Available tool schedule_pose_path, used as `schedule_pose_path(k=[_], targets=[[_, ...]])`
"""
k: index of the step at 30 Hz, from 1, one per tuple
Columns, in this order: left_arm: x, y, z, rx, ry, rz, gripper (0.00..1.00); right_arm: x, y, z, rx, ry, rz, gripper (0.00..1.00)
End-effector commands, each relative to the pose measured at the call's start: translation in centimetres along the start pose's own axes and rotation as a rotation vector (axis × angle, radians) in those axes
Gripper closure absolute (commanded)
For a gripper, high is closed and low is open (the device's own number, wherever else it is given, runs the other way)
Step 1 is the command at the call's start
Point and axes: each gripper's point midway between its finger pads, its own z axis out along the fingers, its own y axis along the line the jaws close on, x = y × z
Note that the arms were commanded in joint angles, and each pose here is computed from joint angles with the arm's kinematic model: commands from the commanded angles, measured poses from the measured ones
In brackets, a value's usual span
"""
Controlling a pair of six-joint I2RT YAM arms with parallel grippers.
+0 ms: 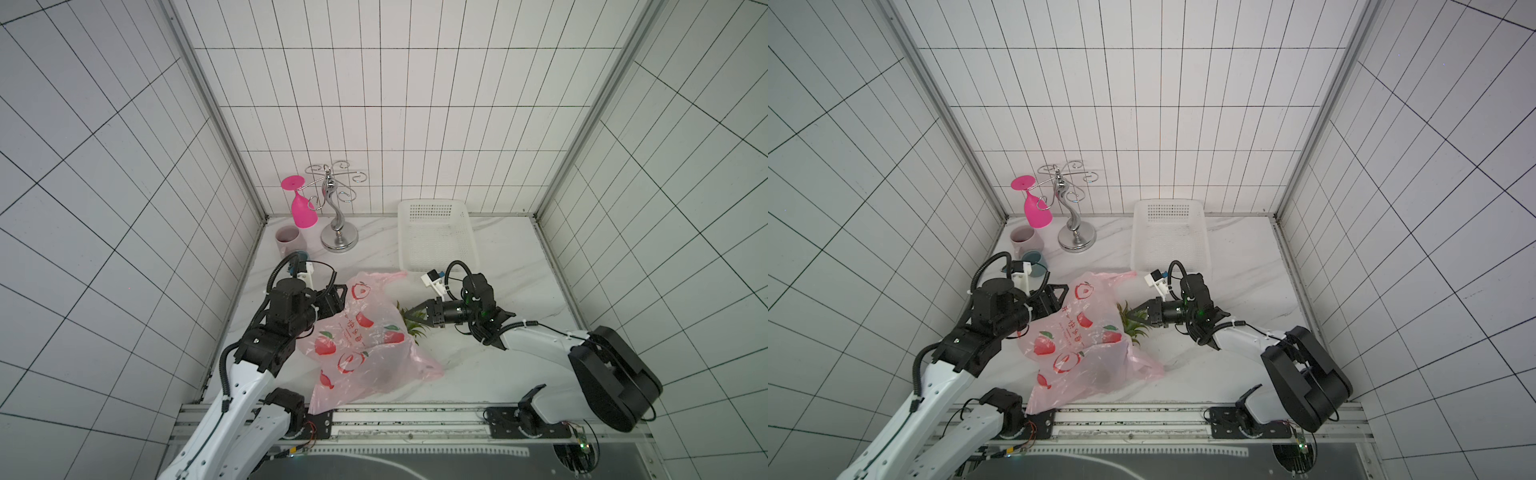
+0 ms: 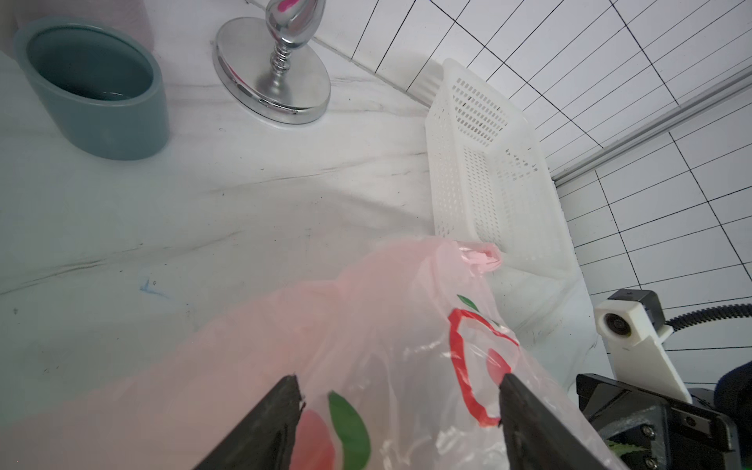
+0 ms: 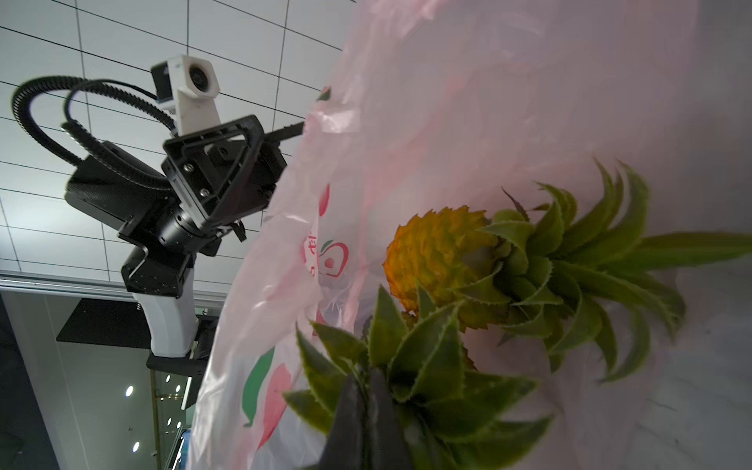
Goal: Place the pineapple into a plastic bag & tie a knot
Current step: Place the pineapple in the plastic bag.
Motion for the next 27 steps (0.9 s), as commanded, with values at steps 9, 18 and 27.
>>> schedule_pose_path(k=[9, 18, 27], targets=[[-0.6, -3.4, 3.3, 0.153, 0.114, 0.107, 0.21, -2.2, -0.6, -0.3, 0.06, -0.004, -0.115, 1.0], [-1.0, -7.2, 5.5, 0.121, 0.21, 0.396, 0.21, -3.3, -0.6, -0.2, 0.077, -0.001, -0.16, 0.92], [-1.1, -9.0, 10.9, 0.005, 0.291, 0.697, 0.21, -3.9, -1.8, -1.0, 0.1, -0.01, -0.151, 0.71]])
